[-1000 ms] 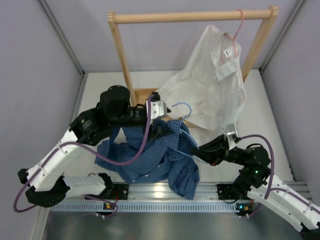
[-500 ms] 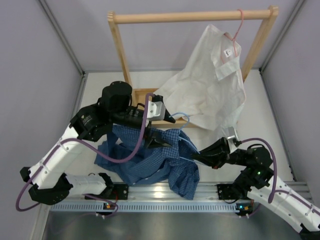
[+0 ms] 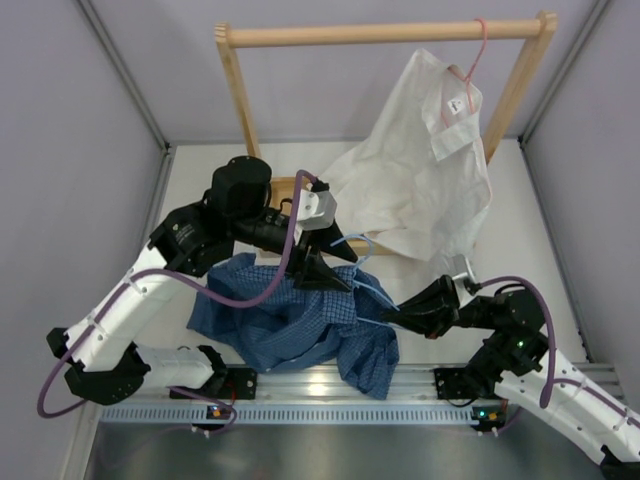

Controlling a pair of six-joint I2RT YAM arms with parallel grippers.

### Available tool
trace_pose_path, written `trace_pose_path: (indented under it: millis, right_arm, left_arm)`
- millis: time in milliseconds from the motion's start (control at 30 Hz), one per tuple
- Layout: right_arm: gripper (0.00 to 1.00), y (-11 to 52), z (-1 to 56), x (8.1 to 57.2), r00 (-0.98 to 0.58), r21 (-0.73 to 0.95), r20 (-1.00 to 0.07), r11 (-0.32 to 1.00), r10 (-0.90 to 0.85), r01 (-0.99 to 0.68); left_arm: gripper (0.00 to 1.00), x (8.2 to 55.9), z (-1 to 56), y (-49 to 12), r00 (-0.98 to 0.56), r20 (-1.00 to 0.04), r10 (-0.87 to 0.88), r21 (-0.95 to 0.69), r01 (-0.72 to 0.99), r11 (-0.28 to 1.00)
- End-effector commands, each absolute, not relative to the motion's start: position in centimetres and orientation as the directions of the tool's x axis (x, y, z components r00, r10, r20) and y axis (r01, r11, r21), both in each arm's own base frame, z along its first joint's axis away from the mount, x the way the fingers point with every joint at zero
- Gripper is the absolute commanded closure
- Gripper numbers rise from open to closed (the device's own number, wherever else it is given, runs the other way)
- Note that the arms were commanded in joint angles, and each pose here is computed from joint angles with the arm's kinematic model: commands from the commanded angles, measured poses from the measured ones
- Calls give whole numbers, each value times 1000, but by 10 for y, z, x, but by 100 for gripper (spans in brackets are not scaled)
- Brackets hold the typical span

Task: Place the shirt on the hanger

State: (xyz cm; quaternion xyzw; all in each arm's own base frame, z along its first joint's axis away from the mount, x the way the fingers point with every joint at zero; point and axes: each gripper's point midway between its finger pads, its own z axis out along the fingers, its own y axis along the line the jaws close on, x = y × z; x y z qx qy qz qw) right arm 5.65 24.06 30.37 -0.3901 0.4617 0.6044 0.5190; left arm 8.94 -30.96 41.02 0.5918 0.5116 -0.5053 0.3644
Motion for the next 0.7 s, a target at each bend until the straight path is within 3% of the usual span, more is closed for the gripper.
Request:
trace_pose_path:
  millis: [0,33,67,133,367,400,500,600,633,667]
  right_arm:
    - [100,233,342,48,-33,20,-938,-42,346,-999]
    - [100,233,342,48,-33,18,-937,-44,347,-999]
    - [100,233,343,47,-32,18,-937,-44,349,-999]
    - [100,233,344,47,-32,17,-937,-47,348,-999]
    - [100,235,345,48,-41,24,-936,-54,349,-998]
    - [100,235,346,48,-40,23,-936,-54,350,-998]
    - [100,235,346,49,-38,21,-935,-51,353,-998]
    - [100,235,347,49,-36,19,-934,-51,355,-999]
    - [100,235,347,49,-37,21,-934,-50,355,-999]
    - [100,235,347,49,-38,22,-935,-50,354,-999]
  left_arm:
    - [41,82,435,-313,-22,-989,146,-60,963,-261]
    - [45,80,437,-311,-21,-990,139,-57,963,-262]
    - [57,78,432,-311,-32,-989,145,-71,959,-274]
    - [62,76,431,-311,-29,-990,138,-68,956,-284]
    - [63,70,425,-308,-48,-990,132,-86,950,-300]
    - [57,69,425,-308,-50,-990,132,-88,948,-307]
    - [57,67,425,-308,-48,-991,128,-87,943,-320]
    - [93,66,426,-307,-42,-992,116,-78,942,-328]
    - [100,65,426,-307,-47,-992,114,-82,943,-323]
    - [100,66,428,-307,-39,-994,103,-71,944,-322]
